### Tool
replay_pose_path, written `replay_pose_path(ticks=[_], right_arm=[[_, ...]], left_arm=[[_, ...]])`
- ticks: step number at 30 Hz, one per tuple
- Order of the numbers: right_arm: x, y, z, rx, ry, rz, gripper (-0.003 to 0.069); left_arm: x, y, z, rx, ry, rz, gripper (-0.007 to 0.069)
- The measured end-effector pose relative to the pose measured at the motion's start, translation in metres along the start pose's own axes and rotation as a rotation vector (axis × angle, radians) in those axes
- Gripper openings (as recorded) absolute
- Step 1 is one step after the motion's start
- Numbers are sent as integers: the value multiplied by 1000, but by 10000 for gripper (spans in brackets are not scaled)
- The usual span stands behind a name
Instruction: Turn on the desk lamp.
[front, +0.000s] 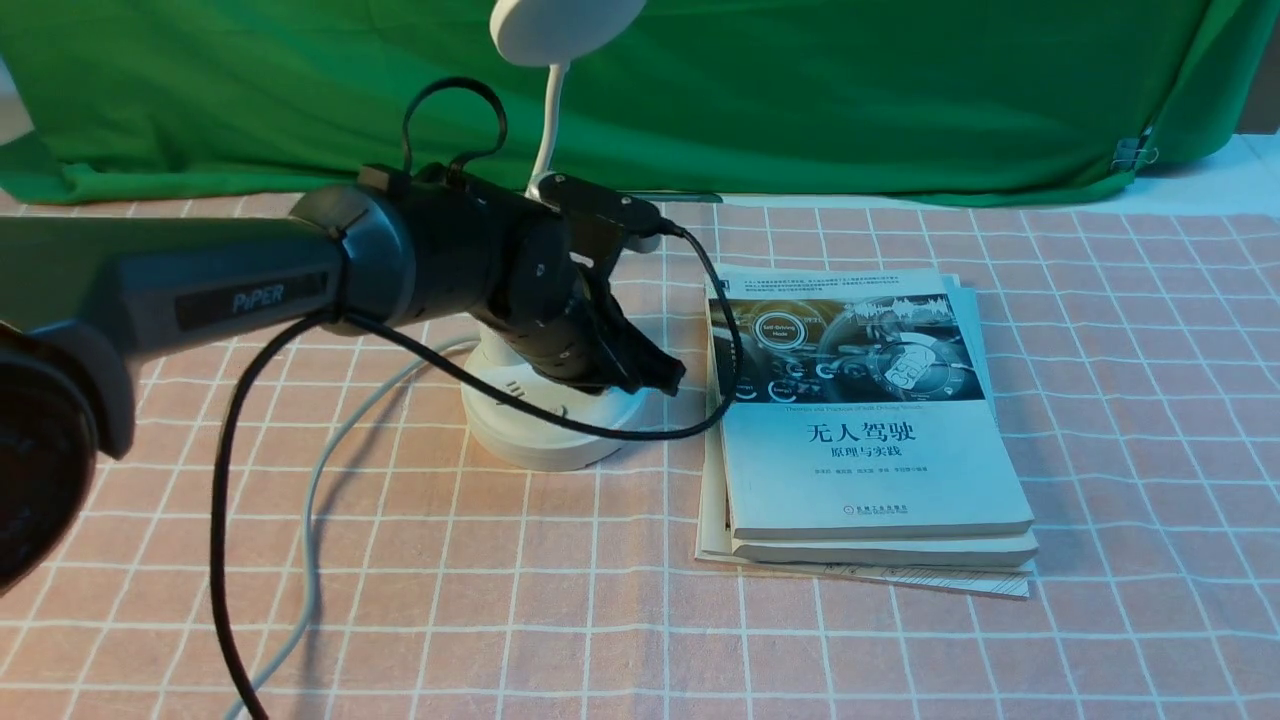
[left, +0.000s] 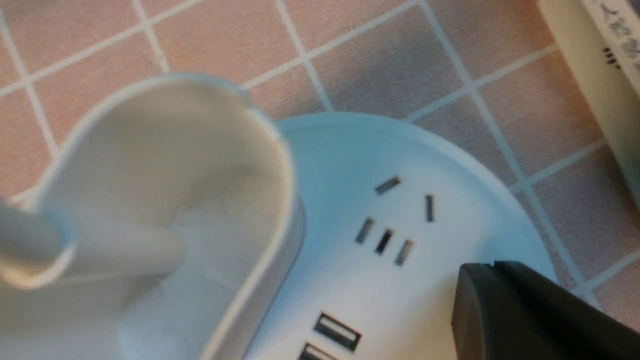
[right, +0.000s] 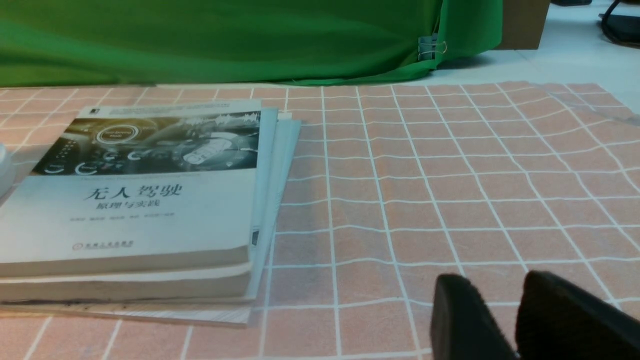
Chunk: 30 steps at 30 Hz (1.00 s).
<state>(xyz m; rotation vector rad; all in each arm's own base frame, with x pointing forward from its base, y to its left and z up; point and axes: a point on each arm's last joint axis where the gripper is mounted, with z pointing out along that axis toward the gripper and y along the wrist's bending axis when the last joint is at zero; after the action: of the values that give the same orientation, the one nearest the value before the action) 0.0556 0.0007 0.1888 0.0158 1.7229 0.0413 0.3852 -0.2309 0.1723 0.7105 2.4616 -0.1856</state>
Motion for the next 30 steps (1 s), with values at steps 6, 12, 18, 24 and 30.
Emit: replay_pose_path(ticks=[6, 12, 18, 24, 30], right_arm=[[0, 0, 0, 0, 0, 0, 241], [0, 0, 0, 0, 0, 0, 241], [0, 0, 0, 0, 0, 0, 241], [0, 0, 0, 0, 0, 0, 241], [0, 0, 0, 0, 0, 0, 241]], left_arm=[[0, -6, 4, -7, 4, 30, 22], [1, -5, -13, -38, 40, 21, 22], [-1, -3, -78, -43, -43, -2, 22], [40, -3, -128, -26, -113, -63, 22], [95, -3, -179, -4, -173, -167, 22]])
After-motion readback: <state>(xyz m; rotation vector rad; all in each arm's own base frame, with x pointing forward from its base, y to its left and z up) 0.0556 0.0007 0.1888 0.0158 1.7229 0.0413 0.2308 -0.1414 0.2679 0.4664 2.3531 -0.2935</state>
